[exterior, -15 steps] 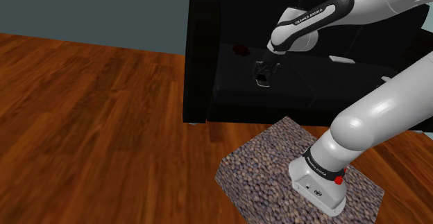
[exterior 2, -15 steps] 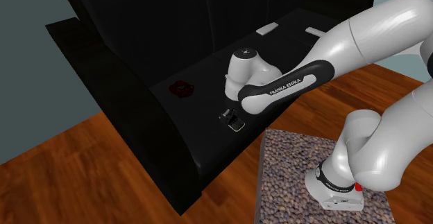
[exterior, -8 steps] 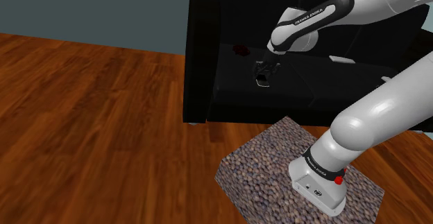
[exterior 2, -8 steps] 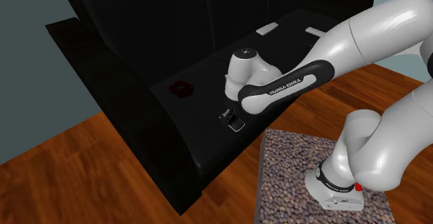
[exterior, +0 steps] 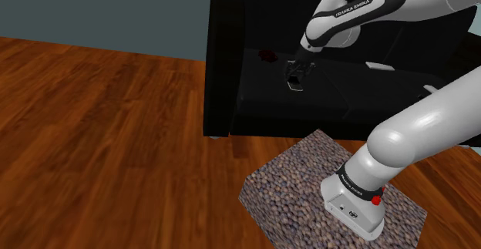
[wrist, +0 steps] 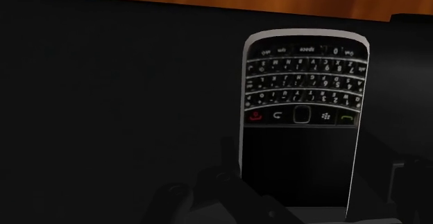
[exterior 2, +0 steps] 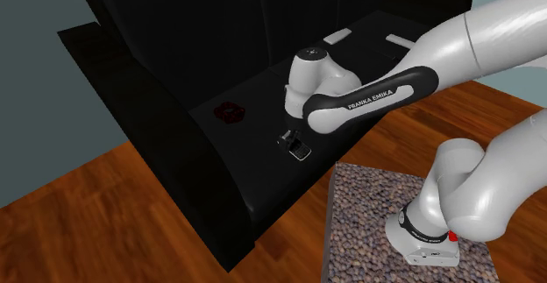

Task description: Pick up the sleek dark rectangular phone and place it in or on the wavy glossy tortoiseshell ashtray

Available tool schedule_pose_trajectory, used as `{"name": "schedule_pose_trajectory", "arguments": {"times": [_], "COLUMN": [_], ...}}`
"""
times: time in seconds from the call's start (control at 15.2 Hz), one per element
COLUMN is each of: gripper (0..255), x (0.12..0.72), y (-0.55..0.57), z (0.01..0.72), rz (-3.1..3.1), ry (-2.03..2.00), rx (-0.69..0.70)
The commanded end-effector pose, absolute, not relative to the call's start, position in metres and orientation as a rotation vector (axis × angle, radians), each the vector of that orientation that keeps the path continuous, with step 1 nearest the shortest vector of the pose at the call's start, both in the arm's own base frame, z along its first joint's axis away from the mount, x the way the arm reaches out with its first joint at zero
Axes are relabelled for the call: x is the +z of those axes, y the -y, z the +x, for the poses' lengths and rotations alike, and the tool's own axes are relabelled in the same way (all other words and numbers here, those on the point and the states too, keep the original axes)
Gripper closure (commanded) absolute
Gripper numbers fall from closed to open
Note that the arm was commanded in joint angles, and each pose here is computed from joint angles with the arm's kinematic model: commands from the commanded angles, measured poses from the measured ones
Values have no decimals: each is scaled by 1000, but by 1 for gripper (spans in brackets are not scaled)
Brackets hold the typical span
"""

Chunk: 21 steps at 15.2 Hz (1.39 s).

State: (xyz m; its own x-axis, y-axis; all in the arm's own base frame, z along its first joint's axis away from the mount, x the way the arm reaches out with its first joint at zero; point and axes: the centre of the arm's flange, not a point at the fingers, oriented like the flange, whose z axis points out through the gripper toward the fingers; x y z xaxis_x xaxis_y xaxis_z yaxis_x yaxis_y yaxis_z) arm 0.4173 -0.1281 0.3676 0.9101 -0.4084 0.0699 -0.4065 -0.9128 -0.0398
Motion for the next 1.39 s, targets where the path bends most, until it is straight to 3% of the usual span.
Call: {"name": "schedule_pose_trajectory", "arguments": {"times": [0.0,1.12,1.32], "gripper": [255,255,255], "x": [379,464,464], "y": [128,128,145], "z": [417,417,453], "rz": [-3047,-3047,-3047], "ry": [-650,-650,-650], "rx": [-119,-119,-119]}}
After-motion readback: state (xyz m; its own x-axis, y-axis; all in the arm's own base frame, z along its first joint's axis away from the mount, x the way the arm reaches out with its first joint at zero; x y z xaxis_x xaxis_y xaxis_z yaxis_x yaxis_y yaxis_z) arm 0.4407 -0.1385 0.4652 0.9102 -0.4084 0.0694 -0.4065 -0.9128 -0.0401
